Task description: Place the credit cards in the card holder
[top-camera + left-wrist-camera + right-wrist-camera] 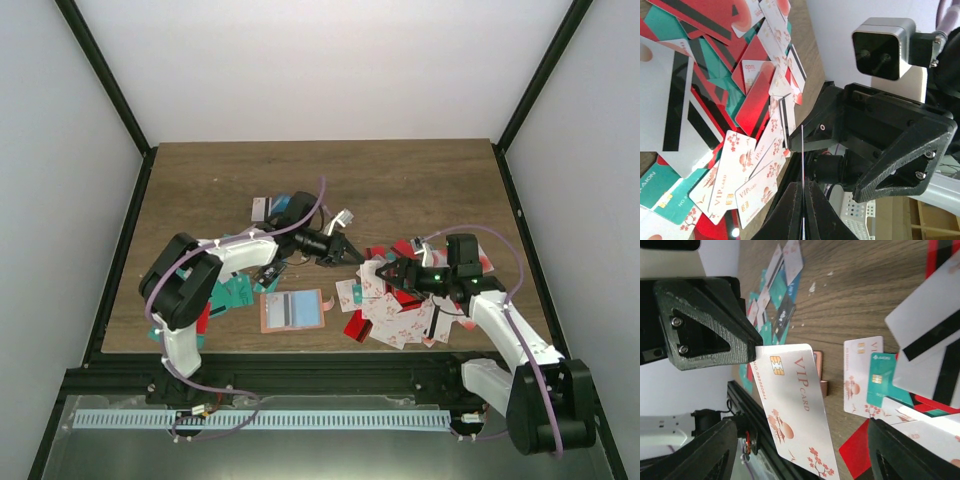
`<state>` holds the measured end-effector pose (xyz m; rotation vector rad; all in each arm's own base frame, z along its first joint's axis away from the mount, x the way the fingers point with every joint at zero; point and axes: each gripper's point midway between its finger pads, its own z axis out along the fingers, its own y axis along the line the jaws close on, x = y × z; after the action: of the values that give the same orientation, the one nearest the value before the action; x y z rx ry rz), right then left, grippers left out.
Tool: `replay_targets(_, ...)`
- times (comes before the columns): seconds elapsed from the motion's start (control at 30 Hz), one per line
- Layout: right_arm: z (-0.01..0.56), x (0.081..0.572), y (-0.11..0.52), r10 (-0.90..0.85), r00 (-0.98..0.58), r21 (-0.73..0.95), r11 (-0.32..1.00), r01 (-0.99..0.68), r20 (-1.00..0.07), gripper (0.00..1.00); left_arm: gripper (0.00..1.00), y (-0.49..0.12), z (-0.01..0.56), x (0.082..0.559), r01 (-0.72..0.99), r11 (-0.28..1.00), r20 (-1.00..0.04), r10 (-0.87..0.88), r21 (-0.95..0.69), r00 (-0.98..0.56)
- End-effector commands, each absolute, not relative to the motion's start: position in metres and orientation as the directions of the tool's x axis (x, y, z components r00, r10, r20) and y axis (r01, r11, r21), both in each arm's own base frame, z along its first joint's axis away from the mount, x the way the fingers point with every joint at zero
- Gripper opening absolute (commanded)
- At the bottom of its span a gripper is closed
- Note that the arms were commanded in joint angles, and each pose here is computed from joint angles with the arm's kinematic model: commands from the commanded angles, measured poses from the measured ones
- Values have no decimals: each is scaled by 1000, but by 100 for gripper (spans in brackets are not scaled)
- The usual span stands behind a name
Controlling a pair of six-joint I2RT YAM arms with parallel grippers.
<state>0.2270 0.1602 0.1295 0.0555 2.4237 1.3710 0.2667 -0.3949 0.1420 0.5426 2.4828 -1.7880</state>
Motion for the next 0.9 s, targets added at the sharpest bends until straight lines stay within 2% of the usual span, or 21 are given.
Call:
replay_targets(0.0, 146, 216, 173, 146, -944, 880, 425, -211, -297, 71, 4, -389, 156, 256, 317, 243, -245, 285, -917, -927)
replay_targets(0.43, 153, 207, 181, 105, -952, 911, 336, -239, -288, 49, 4, -391, 175, 251, 332, 204, -265, 296, -921, -918)
replay_targets(0.73, 159, 206, 184, 100, -953, 923, 297, -245, -285, 11, 4, -392, 183, 250, 339, 195, -275, 292, -921, -916)
replay_targets(0.83, 161, 206, 184, 108, -953, 926, 290, -242, -283, 1, 4, -391, 185, 251, 341, 200, -279, 284, -919, -918)
replay_targets(0.87, 162, 207, 184, 111, -952, 927, 285, -243, -284, 1, 4, -391, 187, 251, 343, 201, -282, 280, -918, -918)
